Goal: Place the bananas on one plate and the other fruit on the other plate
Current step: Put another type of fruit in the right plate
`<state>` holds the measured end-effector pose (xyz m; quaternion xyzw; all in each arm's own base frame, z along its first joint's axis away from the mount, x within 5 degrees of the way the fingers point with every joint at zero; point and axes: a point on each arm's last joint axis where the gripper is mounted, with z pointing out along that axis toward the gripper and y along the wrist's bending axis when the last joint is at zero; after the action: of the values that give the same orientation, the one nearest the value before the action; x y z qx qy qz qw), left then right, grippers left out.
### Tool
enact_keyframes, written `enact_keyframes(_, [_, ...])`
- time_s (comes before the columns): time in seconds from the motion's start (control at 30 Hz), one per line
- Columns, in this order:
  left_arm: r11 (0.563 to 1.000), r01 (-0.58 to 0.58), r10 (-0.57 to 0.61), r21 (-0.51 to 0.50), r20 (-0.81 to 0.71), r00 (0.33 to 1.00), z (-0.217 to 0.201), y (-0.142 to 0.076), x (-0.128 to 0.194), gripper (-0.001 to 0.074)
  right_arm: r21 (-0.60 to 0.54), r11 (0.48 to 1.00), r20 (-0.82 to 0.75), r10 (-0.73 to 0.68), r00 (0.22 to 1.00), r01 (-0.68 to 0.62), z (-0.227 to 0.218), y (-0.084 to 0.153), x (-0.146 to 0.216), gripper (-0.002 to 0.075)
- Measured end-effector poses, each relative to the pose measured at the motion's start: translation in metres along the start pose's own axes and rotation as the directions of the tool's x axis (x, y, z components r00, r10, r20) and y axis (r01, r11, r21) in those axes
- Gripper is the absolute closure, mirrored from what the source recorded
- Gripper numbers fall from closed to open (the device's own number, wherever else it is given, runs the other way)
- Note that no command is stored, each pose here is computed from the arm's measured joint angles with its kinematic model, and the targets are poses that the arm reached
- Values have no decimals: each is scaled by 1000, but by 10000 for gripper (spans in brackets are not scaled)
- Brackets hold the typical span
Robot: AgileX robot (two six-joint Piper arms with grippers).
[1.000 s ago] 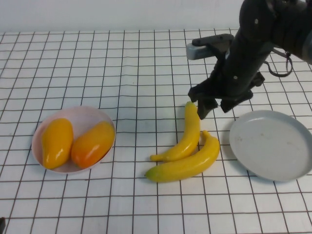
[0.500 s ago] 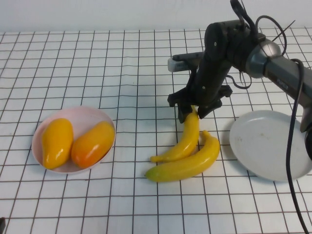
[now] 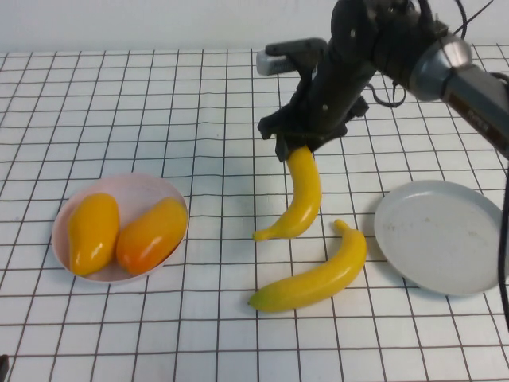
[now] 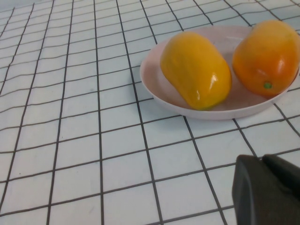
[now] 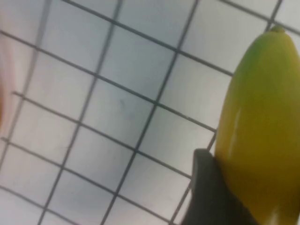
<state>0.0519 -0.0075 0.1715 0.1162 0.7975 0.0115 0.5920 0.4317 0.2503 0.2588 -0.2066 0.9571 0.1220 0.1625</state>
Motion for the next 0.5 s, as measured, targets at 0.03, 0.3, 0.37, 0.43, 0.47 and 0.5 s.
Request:
enact_keyframes(0.03, [1000,0,0,0,0,1000,0,0,0,739,7,999,30,-35,999,35,-16,7,-1,407])
enact_keyframes(0.3, [1000,0,0,0,0,1000,0,0,0,739,230,962,61,-164,985,146,-103,-5,34,407])
enact_keyframes(0.37, [1000,0,0,0,0,1000,0,0,0,739,264,952,-12,-155,988,153,-101,-22,53,407])
enact_keyframes(0.43, [1000,0,0,0,0,1000,0,0,0,739,284,948,-105,-119,987,145,-92,-43,77,407])
enact_keyframes(0.47, [1000,0,0,0,0,1000,0,0,0,739,293,946,-129,-106,986,140,-91,-50,84,407])
enact_keyframes(0.5, [1000,0,0,0,0,1000,0,0,0,739,305,943,-182,-78,980,132,-84,-64,96,407])
